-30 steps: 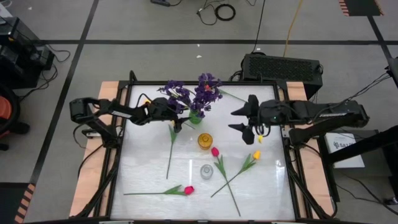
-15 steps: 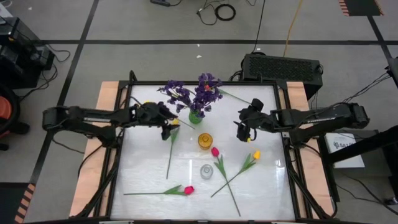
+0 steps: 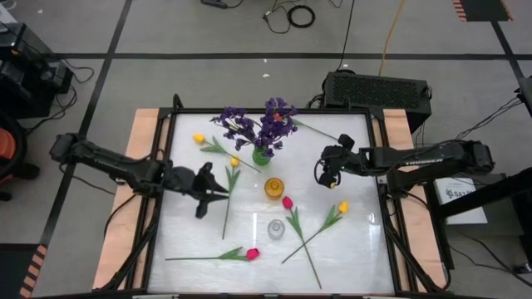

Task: Sort flowers into vase by color
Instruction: Put the top right pink flower into the yellow vase

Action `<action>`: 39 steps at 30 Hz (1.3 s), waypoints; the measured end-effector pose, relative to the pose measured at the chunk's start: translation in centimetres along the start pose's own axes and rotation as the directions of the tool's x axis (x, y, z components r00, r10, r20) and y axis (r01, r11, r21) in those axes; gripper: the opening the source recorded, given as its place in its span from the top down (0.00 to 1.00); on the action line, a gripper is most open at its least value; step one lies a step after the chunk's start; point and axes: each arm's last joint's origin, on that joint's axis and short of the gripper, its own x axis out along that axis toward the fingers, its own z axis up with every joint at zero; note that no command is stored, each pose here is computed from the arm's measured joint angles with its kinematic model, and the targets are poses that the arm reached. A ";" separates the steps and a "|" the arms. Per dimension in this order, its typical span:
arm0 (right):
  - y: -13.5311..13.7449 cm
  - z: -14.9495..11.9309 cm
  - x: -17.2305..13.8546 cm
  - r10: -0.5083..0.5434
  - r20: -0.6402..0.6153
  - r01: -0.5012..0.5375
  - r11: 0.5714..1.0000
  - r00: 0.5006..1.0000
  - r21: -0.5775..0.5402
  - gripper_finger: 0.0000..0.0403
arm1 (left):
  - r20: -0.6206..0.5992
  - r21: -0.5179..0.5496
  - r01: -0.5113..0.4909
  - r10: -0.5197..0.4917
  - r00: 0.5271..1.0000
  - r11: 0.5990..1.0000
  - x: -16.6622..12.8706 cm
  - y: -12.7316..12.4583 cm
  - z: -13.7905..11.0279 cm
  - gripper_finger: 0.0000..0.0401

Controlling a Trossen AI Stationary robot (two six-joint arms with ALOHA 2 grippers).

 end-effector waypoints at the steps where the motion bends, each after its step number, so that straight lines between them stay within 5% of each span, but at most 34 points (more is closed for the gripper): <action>1: -0.1 -0.3 0.2 -0.003 -0.011 0.003 1.000 1.000 0.000 0.65 | -0.009 0.007 0.004 -0.004 1.000 1.000 -0.1 -0.4 -0.2 0.79; 8: -1.3 0.0 1.5 0.118 0.055 -0.119 0.993 0.991 0.023 0.85 | -0.054 -0.059 0.045 -0.049 0.997 0.997 -0.3 -1.7 -0.9 0.85; 15: -4.9 1.0 2.8 -0.016 0.120 0.011 0.999 0.993 0.049 0.97 | -0.063 -0.143 0.050 -0.060 0.996 0.989 0.0 -2.0 -1.1 0.85; 22: -8.2 0.3 5.3 -0.094 0.043 0.091 0.993 0.995 0.079 0.87 | -0.017 0.092 -0.062 0.064 0.998 0.994 0.7 -1.8 -1.0 0.85; 32: -11.6 -0.9 9.7 -0.129 -0.124 0.139 0.988 0.984 0.072 0.64 | 0.061 0.085 -0.119 0.114 0.992 0.989 1.2 -1.8 -0.4 0.85; 39: -12.9 -0.1 12.1 -0.021 -0.139 0.034 0.995 0.990 0.089 0.63 | 0.108 0.132 -0.259 0.246 0.963 0.957 1.1 -1.5 -0.2 0.85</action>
